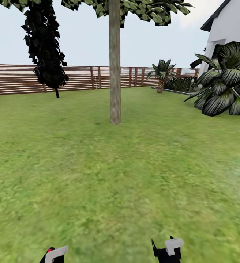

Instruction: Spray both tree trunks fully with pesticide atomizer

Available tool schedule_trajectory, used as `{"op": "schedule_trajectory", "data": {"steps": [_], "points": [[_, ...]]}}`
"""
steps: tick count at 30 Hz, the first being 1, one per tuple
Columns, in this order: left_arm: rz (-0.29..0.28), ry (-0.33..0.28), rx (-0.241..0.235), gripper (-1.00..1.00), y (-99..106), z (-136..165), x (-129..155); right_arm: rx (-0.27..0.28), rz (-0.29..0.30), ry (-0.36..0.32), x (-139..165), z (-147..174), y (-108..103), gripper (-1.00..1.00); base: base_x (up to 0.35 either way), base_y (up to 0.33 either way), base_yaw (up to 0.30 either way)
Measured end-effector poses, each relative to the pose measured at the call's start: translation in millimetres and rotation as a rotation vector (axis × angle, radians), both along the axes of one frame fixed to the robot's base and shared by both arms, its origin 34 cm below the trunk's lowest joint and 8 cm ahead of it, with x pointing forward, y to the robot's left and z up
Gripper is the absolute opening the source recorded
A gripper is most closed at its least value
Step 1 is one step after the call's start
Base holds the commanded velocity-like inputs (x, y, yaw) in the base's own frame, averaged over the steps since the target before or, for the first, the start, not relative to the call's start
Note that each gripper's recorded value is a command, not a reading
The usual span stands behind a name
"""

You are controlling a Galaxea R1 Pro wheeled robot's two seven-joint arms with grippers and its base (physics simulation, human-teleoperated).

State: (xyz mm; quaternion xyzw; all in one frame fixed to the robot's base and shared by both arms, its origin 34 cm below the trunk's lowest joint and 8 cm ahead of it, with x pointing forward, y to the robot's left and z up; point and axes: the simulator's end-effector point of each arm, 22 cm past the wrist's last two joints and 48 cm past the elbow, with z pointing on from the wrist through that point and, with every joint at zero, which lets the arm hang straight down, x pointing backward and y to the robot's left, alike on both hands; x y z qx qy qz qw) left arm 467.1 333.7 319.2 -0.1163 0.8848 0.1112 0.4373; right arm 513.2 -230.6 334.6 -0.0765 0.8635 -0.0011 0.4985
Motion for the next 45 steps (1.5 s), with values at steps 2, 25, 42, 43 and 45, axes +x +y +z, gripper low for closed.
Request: {"op": "schedule_trajectory", "data": {"steps": [2, 25, 42, 43, 45], "points": [[-0.003, -0.001, -0.002, -1.0, -0.7, 0.0, 0.3, 0.0, 0.0, 0.0, 0.0, 0.1, 0.0, 1.0, 0.34, 0.0, 0.0], [-0.008, -0.002, -0.004, -1.0, -1.9, 0.0, 0.7, 0.0, 0.001, 0.0, 0.0, -0.1, 0.1, 1.0, 0.34, 0.0, 0.0], [-0.007, -0.002, -0.005, -1.0, -1.7, -0.1, 0.5, 0.0, 0.001, 0.0, 0.0, 0.1, 0.1, 1.0, 0.34, 0.0, 0.0], [-0.007, -0.002, -0.005, -1.0, -1.7, -0.1, 0.6, 0.0, 0.001, 0.0, 0.0, 0.1, 0.1, 1.0, 0.34, 0.0, 0.0], [-0.007, -0.002, -0.005, -1.0, -1.8, 0.0, 0.6, 0.0, 0.001, 0.0, 0.0, 0.1, 0.1, 1.0, 0.34, 0.0, 0.0]]}}
